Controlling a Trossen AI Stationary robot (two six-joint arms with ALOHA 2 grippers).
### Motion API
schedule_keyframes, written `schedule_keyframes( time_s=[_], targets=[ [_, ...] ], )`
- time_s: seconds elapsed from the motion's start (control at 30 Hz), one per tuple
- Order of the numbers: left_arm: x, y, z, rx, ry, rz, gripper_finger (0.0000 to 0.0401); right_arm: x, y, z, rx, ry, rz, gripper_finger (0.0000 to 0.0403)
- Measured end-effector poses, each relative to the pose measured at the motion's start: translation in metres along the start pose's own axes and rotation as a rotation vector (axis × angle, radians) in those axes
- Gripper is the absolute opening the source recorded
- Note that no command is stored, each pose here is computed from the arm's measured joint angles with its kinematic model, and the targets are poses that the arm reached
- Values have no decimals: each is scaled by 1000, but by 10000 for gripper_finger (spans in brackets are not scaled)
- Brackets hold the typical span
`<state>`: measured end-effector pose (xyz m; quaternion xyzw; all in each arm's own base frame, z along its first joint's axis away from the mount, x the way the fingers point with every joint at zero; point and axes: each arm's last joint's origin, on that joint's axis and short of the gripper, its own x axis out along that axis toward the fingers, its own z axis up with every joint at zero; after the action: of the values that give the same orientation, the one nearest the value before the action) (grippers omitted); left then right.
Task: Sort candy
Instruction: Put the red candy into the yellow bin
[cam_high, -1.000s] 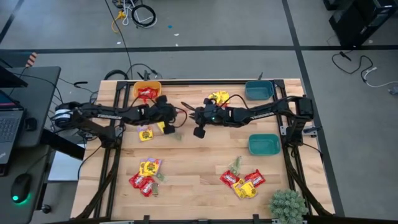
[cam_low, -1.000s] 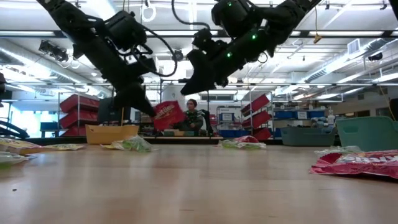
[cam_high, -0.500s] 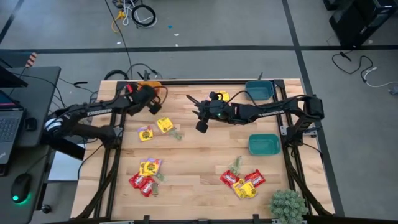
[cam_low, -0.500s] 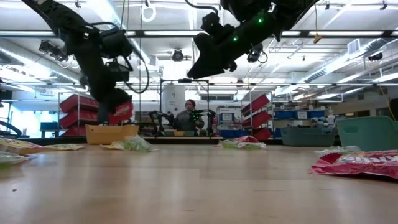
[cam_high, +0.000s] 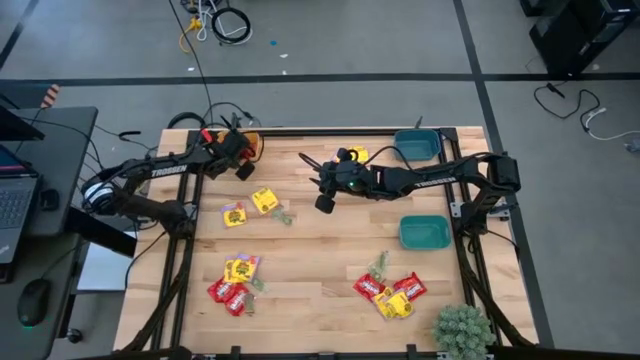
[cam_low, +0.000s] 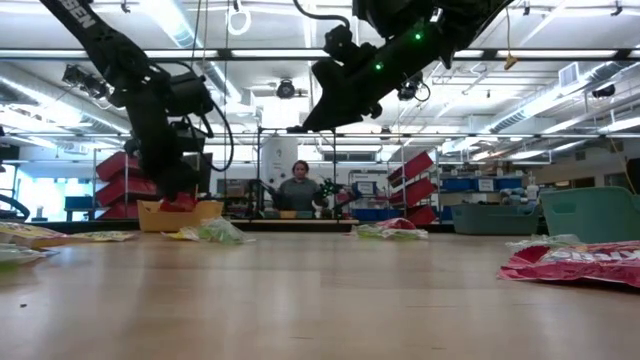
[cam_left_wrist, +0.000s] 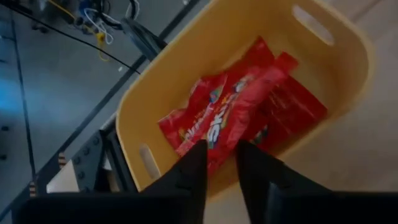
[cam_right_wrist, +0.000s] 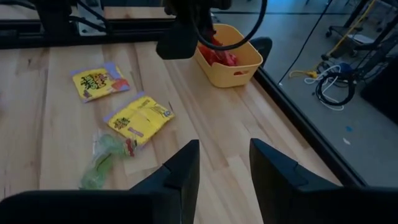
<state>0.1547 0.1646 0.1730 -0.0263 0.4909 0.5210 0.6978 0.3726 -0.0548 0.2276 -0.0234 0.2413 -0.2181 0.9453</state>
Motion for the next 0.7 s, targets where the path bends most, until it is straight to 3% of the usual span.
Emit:
schedule_keyframes(
  time_s=[0.27,0.4,0.57,0.7],
  targets=[
    [0,1,6,11,-55,11,160,0,0,-2,13,15,0,147],
    [1,2,7,0,-59,4,163,1,-3,-5,5,52,-8,152],
    [3,2,6,-15,-62,-156,162,3,-10,-9,6,93,-24,148],
    [2,4,9,25,-60,-142,164,3,-11,-10,13,99,-19,152]
  ],
)
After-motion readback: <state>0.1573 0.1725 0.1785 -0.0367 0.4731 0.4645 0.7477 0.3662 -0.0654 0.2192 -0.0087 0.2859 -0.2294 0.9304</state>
